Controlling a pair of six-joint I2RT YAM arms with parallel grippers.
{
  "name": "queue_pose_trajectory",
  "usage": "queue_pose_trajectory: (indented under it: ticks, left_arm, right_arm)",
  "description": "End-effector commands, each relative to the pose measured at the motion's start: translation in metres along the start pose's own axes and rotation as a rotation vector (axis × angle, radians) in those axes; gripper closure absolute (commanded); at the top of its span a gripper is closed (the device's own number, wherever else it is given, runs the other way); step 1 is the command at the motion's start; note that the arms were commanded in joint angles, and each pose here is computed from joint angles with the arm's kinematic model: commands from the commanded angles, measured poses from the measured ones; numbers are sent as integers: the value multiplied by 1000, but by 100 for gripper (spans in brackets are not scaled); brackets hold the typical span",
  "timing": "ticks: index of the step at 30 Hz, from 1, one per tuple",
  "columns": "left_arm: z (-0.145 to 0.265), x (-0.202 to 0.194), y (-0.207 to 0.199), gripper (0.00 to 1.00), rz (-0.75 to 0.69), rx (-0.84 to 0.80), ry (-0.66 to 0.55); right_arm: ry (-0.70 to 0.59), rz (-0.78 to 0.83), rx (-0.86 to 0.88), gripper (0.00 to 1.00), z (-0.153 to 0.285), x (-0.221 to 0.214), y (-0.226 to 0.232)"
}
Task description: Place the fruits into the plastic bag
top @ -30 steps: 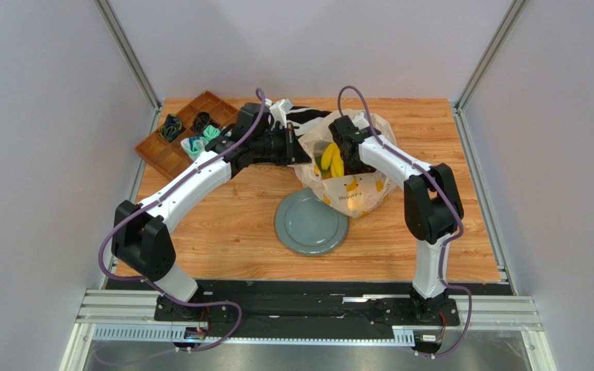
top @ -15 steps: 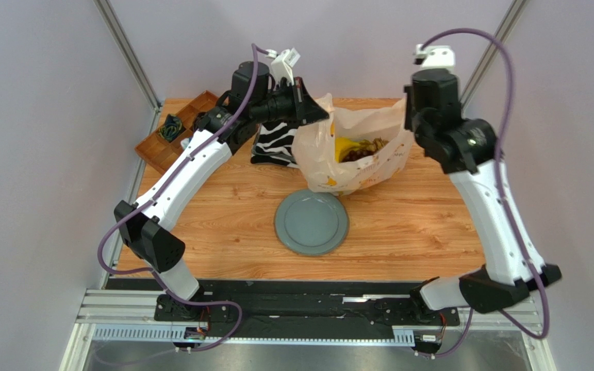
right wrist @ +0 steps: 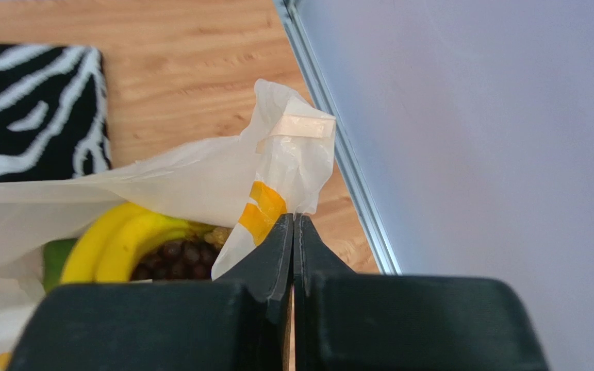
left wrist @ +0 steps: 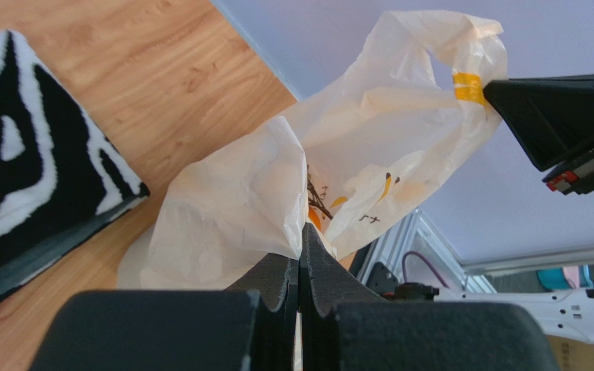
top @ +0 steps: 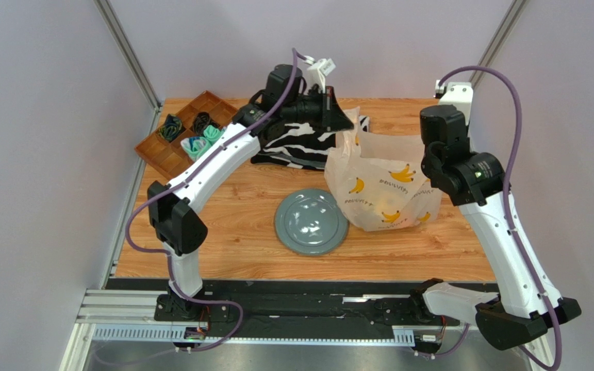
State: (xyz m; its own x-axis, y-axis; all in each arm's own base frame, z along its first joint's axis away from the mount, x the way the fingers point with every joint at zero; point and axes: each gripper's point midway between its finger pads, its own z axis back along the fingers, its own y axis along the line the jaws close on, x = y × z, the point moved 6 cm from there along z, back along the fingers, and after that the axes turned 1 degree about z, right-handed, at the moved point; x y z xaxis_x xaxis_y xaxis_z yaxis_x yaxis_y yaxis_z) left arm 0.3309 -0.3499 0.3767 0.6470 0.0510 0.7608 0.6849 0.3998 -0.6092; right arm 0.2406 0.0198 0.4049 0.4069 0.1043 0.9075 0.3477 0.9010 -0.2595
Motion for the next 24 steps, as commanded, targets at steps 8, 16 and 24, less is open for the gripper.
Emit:
queue_pose_trajectory:
  ticks: [8, 16, 24]
  left_arm:
    - [-24, -23, -24, 99, -53, -89, 80]
    - [-5, -14, -26, 9, -109, -3, 20]
    - [42, 0, -23, 4, -171, 186, -141]
  right_arm:
    - [112, -78, -115, 93, -11, -57, -16]
    - [86, -140, -21, 18, 1, -51, -15]
    - [-70, -233, 318, 12, 23, -29, 6]
